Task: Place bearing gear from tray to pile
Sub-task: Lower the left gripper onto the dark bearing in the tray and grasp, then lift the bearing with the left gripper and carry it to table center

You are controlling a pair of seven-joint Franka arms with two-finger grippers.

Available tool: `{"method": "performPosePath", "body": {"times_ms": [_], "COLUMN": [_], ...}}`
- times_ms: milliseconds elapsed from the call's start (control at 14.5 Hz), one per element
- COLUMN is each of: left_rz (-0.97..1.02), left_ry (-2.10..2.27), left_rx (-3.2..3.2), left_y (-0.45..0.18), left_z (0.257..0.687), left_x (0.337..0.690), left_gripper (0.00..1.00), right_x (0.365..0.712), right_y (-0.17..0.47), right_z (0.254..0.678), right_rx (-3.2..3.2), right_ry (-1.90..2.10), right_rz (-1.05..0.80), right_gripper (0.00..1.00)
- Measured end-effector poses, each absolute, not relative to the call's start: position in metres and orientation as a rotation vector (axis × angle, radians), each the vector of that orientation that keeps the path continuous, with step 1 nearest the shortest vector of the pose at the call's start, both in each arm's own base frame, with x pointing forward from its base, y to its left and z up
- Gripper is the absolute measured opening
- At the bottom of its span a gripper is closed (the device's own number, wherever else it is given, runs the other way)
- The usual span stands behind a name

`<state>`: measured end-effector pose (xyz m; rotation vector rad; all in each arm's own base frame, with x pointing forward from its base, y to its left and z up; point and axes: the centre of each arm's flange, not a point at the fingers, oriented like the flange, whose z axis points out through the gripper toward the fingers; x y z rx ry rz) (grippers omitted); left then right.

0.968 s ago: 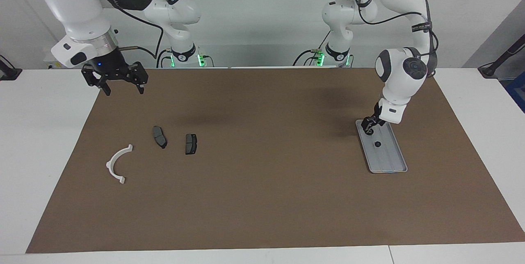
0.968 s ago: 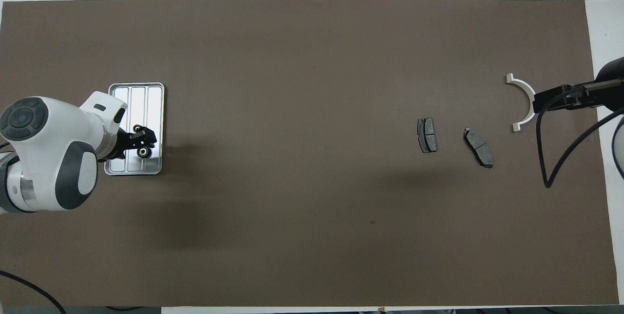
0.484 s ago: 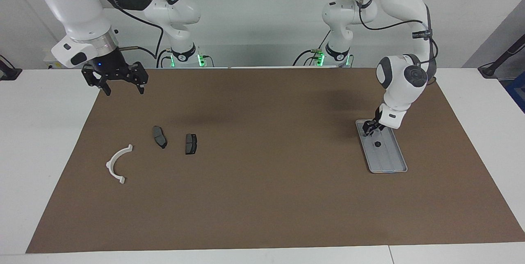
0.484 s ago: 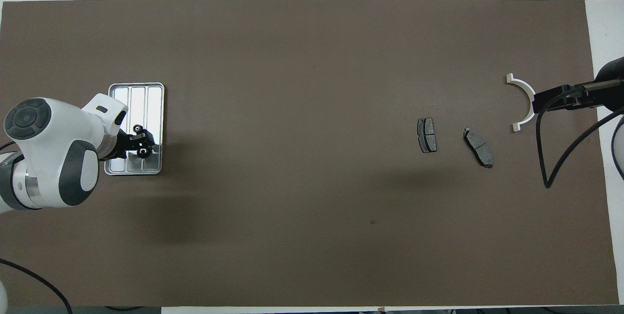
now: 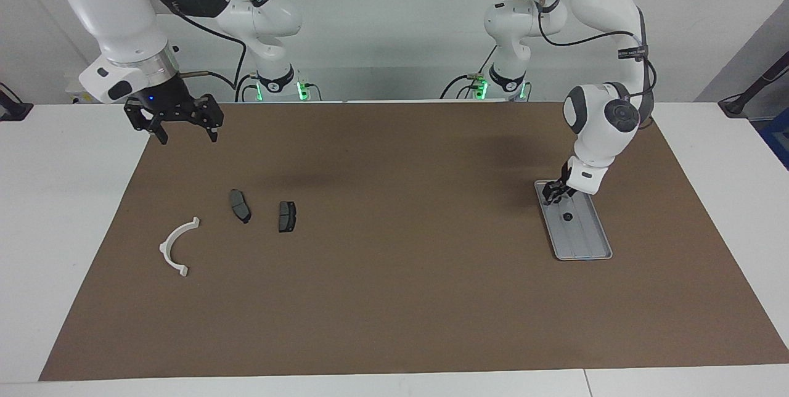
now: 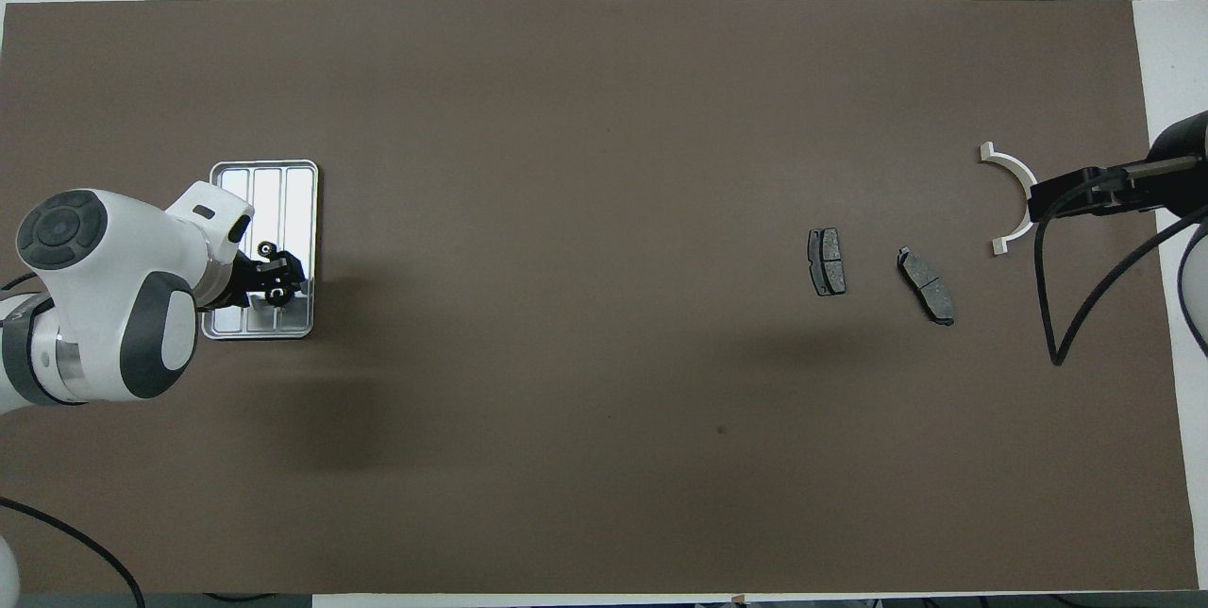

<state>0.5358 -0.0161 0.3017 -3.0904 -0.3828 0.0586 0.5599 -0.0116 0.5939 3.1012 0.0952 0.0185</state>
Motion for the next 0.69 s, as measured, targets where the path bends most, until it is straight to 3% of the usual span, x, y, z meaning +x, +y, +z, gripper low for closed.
{"method": "performPosePath", "body": {"times_ms": [415, 691], "left_rz": [0.074, 0.073], "left_ry": [-0.381, -0.376], "left_rx": [-3.089, -3.09], "left_y": [-0.0167, -0.0182], "left_z": [0.298, 0.2983], "left_x": [0.5327, 0.5323], "left_gripper": [0.71, 0.53], "right_x": [0.5589, 0.5575], "right_y": [-0.0117, -0.0116], "right_z": [0.5912, 0.5896], "right_rx": [3.101, 3.102], "right_ry": [0.095, 0.095], "right_rz": [0.009, 0.003], "right_gripper": [1.0, 1.0]}}
